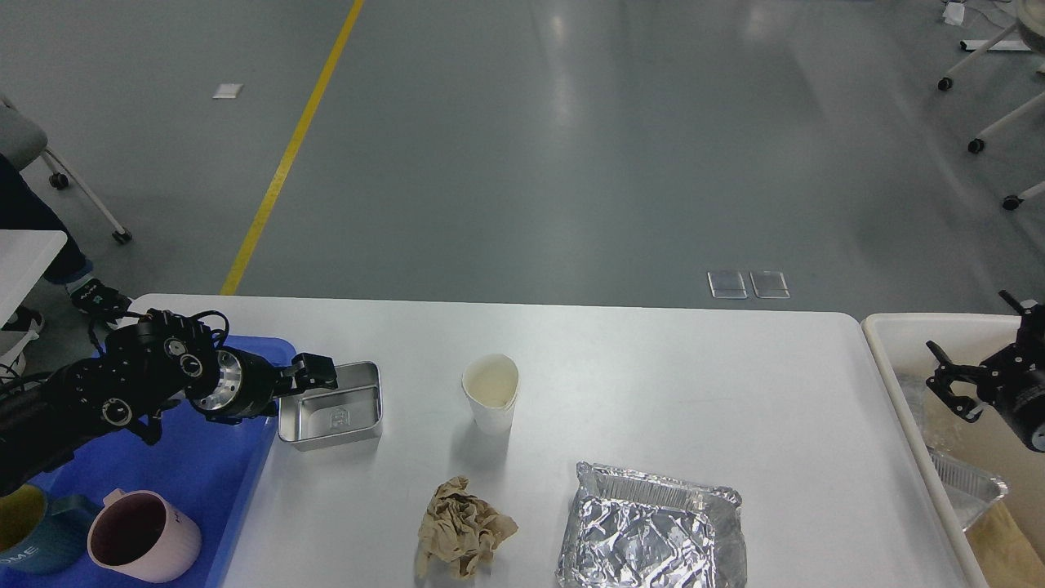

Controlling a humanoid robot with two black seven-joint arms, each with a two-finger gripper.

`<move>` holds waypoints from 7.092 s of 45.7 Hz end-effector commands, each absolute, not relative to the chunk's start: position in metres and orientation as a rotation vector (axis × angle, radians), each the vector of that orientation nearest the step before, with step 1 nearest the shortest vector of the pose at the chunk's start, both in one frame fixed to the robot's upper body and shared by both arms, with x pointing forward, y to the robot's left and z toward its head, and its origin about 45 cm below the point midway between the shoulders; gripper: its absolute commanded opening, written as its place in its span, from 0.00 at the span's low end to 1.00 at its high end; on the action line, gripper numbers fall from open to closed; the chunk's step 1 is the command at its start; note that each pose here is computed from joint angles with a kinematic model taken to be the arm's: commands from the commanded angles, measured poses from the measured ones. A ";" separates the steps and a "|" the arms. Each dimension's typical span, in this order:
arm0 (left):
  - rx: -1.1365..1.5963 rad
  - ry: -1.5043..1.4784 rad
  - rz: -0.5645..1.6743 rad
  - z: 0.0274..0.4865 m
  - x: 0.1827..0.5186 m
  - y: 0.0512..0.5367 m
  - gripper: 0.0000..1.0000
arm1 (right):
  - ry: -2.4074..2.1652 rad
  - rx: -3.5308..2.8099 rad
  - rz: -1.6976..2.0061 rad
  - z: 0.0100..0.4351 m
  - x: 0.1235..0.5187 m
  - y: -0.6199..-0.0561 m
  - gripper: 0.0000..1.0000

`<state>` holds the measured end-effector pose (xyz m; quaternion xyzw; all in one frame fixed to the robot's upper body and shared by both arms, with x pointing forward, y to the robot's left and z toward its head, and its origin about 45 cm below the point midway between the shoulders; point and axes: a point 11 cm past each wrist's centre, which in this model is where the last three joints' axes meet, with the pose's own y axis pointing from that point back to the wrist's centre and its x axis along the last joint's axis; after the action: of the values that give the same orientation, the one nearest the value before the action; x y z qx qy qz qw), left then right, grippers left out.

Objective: Tidy desktop
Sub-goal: 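Reach the left gripper toward the small metal tin, then grasp the small metal tin with the left gripper, then lift the metal tin and carry it over the blue tray, then lower the metal tin into the blue tray and release it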

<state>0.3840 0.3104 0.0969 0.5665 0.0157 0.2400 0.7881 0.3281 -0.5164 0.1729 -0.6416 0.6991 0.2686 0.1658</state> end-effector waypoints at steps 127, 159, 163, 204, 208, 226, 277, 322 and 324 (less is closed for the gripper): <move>1.212 0.009 0.540 0.139 0.391 0.353 0.00 | 2.023 -1.805 0.794 0.161 0.312 -0.523 1.00; 0.573 -0.033 0.991 0.326 0.393 0.483 0.00 | 2.029 -1.804 0.777 0.166 0.313 -0.527 1.00; 0.634 0.001 0.994 0.321 0.376 0.502 0.00 | 2.028 -1.805 0.777 0.166 0.313 -0.527 1.00; 1.199 0.220 1.059 0.215 0.293 0.578 0.00 | 1.989 -1.808 0.752 0.175 0.322 -0.521 1.00; 1.201 0.218 1.058 0.206 0.297 0.572 0.00 | 1.988 -1.808 0.754 0.174 0.322 -0.520 1.00; 1.254 0.234 1.008 0.149 0.312 0.535 0.00 | 1.981 -1.806 0.756 0.174 0.324 -0.518 1.00; 1.181 0.241 0.978 0.133 0.316 0.522 0.42 | 1.978 -1.812 0.758 0.173 0.324 -0.517 1.00; 0.452 0.020 1.143 0.382 0.344 0.563 0.97 | 2.008 -1.849 0.680 0.199 0.326 -0.534 1.00; 0.343 -0.001 1.109 0.387 0.363 0.542 0.97 | 2.004 -1.846 0.683 0.198 0.326 -0.532 1.00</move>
<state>0.3342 0.5724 0.3725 0.2355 0.0220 0.5391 0.8084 0.3255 -0.5351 0.1994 -0.6469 0.7059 0.2380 0.1630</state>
